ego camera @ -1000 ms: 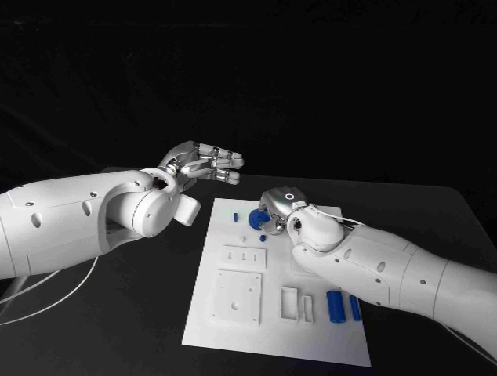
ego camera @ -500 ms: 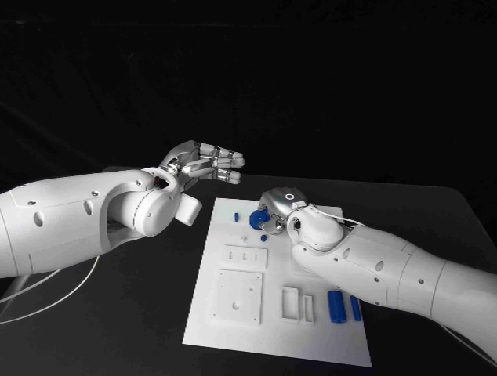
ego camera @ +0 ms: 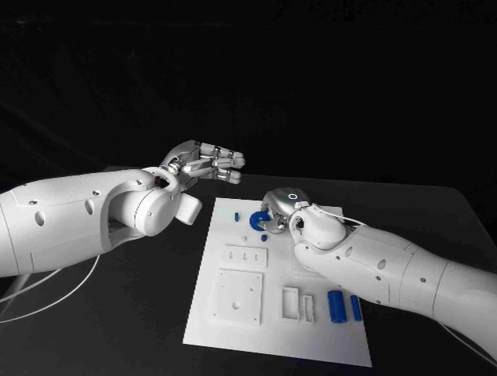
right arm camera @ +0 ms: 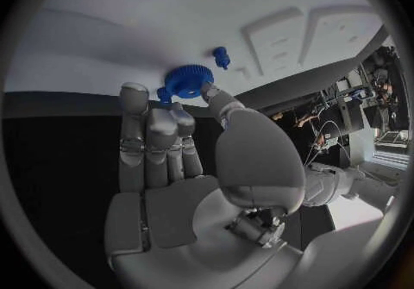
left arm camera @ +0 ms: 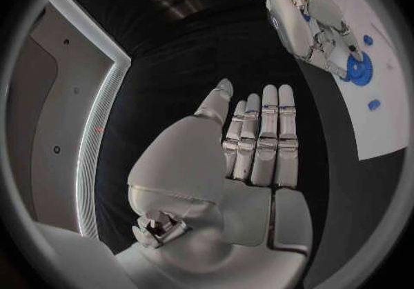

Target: Assemble the parts on the task board

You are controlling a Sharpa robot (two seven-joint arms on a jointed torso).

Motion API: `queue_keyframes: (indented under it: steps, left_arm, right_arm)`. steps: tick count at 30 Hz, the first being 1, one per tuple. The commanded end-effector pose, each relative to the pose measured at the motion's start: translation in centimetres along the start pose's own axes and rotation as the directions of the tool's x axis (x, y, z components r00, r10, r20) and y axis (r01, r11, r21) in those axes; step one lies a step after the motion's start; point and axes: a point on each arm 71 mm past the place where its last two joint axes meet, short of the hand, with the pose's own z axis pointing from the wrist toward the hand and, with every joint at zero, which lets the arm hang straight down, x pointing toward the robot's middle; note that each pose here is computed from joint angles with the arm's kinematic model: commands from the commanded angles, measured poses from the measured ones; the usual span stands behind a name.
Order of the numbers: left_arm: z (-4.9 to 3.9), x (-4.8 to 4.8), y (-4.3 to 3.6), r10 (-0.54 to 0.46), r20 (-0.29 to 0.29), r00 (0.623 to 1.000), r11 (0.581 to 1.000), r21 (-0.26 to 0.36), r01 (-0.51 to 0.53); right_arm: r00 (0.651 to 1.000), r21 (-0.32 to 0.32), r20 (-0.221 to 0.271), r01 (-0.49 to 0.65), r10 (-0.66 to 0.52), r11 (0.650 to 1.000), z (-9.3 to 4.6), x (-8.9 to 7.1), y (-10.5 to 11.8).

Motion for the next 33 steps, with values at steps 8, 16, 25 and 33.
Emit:
queue_keyframes:
  steps: [8, 16, 25, 33]
  left_arm:
    - [0.04, 0.17, -0.07, -0.001, -0.014, 1.0, 1.0, 0.007, 0.001]
    - [0.01, 0.04, -0.03, 0.0, -0.01, 1.0, 1.0, 0.006, 0.0]
    - [0.03, -0.77, 0.06, 0.005, 0.008, 1.0, 1.0, 0.008, -0.005]
    - [0.0, -1.73, 0.19, 0.015, 0.033, 0.999, 1.0, 0.008, -0.016]
  right_arm:
    - [0.998, -0.008, -0.017, -0.055, 0.055, 0.998, -0.2, 0.2, -0.6]
    - [0.996, -0.002, 0.031, -0.082, 0.082, 0.997, -0.5, -0.2, -1.5]
    - [0.952, -0.059, 0.16, -0.257, 0.263, 0.965, -2.1, -2.2, -3.7]
    - [0.9, -0.101, 0.129, -0.406, 0.417, 0.908, -3.7, -4.2, -7.8]
